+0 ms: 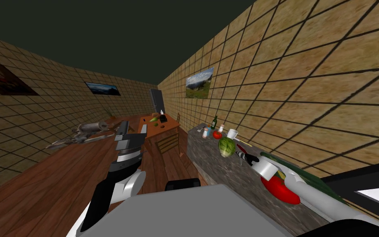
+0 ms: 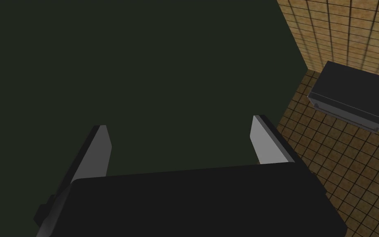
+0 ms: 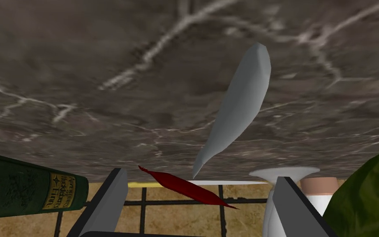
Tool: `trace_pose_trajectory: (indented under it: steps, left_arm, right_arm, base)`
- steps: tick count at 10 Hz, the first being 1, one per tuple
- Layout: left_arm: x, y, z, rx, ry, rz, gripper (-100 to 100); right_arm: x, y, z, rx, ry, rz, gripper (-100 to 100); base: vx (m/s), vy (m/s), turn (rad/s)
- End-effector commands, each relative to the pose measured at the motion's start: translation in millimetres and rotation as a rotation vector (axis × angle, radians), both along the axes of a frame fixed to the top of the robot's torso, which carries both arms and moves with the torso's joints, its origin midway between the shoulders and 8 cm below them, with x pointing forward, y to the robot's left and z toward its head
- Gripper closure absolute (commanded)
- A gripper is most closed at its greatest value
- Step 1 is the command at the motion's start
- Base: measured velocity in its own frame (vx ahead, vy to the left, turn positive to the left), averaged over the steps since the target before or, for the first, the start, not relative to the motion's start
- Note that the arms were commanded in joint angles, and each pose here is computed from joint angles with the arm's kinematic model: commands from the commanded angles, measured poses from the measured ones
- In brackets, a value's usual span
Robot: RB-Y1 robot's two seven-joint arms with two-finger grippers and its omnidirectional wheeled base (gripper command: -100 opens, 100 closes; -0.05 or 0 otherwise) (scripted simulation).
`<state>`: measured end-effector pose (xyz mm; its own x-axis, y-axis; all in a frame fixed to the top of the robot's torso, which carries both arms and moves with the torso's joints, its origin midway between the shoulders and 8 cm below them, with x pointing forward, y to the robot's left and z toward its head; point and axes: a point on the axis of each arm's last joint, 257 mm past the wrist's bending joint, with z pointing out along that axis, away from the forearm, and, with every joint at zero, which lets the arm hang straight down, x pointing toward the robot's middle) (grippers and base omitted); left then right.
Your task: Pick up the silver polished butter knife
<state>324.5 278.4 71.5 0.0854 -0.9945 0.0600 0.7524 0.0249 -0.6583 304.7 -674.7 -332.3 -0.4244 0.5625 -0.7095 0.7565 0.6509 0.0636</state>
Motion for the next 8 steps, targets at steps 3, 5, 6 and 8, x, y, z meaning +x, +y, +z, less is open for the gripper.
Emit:
trace_pose_trajectory:
  steps: [3,5,6,8]
  left_arm:
    - [0.0,0.0,0.0,0.000,0.000,0.000,0]
    - [0.0,0.0,0.0,0.000,0.000,0.000,0]
    - [0.0,0.0,0.0,0.000,0.000,0.000,0]
    - [0.0,0.0,0.0,0.000,0.000,0.000,0]
  right_arm:
    - [-28.5,-25.7,-9.1,-0.022,0.064,-0.073,-100]
    - [-22.9,-21.2,-7.2,-0.019,0.052,-0.059,0]
    - [-26.3,-22.7,-9.6,-0.016,0.054,-0.076,-100]
    - [-33.5,-26.4,-14.0,-0.016,0.061,-0.103,-100]
  base:
    - [0.032,0.009,0.103]
    - [0.011,0.002,0.015]
    - [-0.025,-0.014,0.114]
    - [-0.059,-0.043,0.183]
